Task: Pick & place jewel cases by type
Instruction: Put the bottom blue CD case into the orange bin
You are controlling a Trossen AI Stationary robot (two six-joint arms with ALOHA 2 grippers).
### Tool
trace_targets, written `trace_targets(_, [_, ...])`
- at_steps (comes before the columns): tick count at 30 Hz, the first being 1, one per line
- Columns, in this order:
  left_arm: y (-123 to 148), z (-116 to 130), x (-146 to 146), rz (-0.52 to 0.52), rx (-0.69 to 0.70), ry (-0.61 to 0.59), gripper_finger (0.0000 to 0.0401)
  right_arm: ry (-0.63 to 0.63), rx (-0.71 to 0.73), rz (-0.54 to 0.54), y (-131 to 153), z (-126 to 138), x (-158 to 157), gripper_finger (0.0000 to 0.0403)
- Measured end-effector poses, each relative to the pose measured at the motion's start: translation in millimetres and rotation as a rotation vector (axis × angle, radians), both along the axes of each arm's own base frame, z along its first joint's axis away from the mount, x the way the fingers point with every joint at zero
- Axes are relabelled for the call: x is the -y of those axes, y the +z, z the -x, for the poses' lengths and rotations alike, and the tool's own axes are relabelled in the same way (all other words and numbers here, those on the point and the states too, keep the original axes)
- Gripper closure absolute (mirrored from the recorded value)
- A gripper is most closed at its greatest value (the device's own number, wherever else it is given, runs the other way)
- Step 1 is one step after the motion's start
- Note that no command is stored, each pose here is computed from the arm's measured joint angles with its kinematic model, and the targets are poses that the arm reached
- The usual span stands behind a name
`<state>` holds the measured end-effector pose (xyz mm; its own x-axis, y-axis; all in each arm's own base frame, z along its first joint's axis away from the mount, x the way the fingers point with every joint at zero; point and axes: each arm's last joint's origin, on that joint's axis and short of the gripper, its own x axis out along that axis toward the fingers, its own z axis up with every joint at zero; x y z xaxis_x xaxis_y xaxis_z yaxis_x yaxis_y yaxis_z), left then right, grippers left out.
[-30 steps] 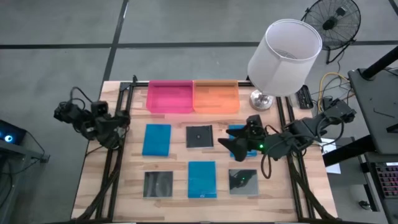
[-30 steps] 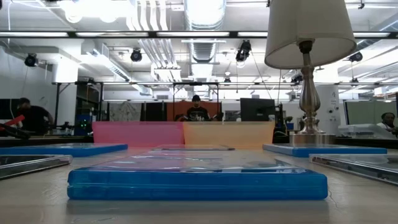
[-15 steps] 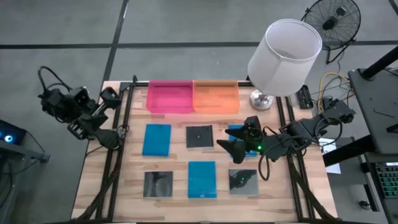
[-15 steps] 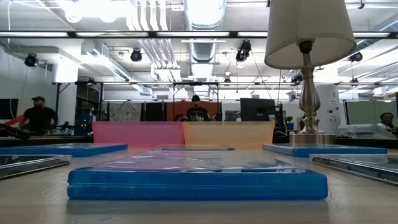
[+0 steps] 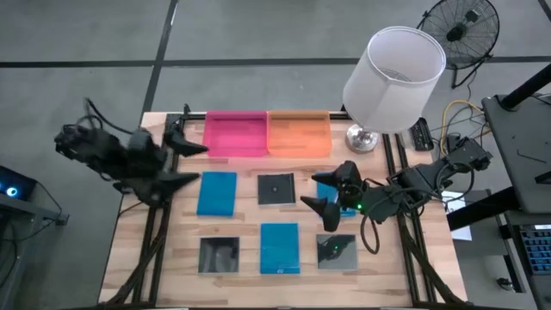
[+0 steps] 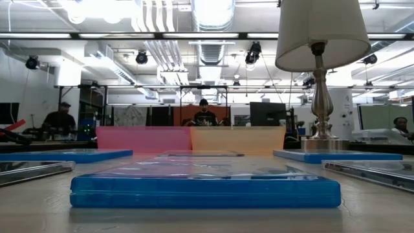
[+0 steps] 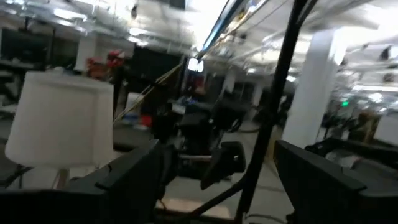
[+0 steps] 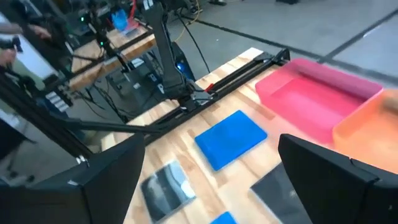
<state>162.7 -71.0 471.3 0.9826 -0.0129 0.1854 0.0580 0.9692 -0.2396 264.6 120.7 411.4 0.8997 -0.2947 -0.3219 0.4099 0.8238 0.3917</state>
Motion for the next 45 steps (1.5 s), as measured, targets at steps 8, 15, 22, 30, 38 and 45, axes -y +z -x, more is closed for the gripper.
trace_targets(8, [4, -43, 21, 0.089, -0.094, 0.043, 0.0104, 0.005, -0.071, 0.030, -6, 3, 2, 0.0037])
trace_targets(15, [-23, -77, 38, 0.289, -0.269, 0.087, 0.0104, -0.007, -0.126, 0.028, -12, 7, 3, 0.0037])
trace_targets(22, [-49, -99, 49, 0.495, -0.347, 0.126, 0.0104, 0.006, -0.154, -0.012, -16, 8, 3, 0.0037])
trace_targets(30, [-80, -116, 57, 0.651, -0.412, 0.194, 0.0104, 0.023, -0.179, -0.040, -22, 8, 1, 0.0037])
trace_targets(38, [-96, -118, 58, 0.708, -0.478, 0.240, 0.0132, 0.040, -0.208, -0.057, -30, 8, 0, 0.0037])
trace_targets(45, [-100, -112, 56, 0.711, -0.560, 0.234, 0.0200, 0.032, -0.208, -0.070, -32, 8, 0, 0.0037])
